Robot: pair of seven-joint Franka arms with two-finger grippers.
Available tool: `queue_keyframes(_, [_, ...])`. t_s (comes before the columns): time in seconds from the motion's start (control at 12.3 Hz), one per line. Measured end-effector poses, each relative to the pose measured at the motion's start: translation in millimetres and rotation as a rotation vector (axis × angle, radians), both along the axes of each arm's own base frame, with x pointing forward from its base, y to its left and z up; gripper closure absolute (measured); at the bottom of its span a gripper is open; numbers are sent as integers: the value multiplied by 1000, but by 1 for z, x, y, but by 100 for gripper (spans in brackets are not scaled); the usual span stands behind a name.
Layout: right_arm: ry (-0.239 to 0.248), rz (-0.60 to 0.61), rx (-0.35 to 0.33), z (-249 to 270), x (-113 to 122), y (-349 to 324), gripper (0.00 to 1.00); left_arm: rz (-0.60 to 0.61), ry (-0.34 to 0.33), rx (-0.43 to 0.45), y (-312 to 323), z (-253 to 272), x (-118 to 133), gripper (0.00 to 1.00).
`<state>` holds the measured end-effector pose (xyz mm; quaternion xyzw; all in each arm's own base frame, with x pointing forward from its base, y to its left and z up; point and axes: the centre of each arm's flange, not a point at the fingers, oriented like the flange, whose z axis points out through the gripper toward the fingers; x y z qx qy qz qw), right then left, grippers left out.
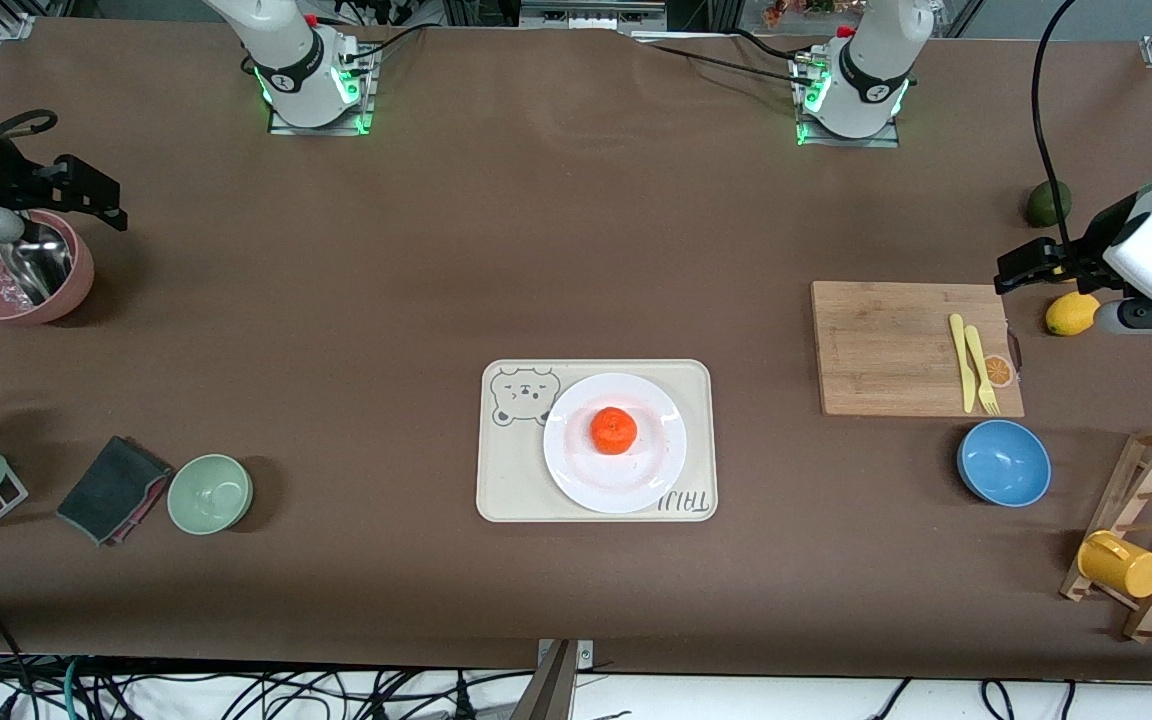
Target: Place orange and plate with both arms
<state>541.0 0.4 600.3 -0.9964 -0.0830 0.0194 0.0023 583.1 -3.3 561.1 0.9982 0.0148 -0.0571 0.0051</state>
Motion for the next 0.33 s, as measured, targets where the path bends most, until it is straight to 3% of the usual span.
queue_keyframes(0.33, [-4, 13, -11, -3, 1, 10, 0, 0, 0, 0, 0, 0, 0, 0])
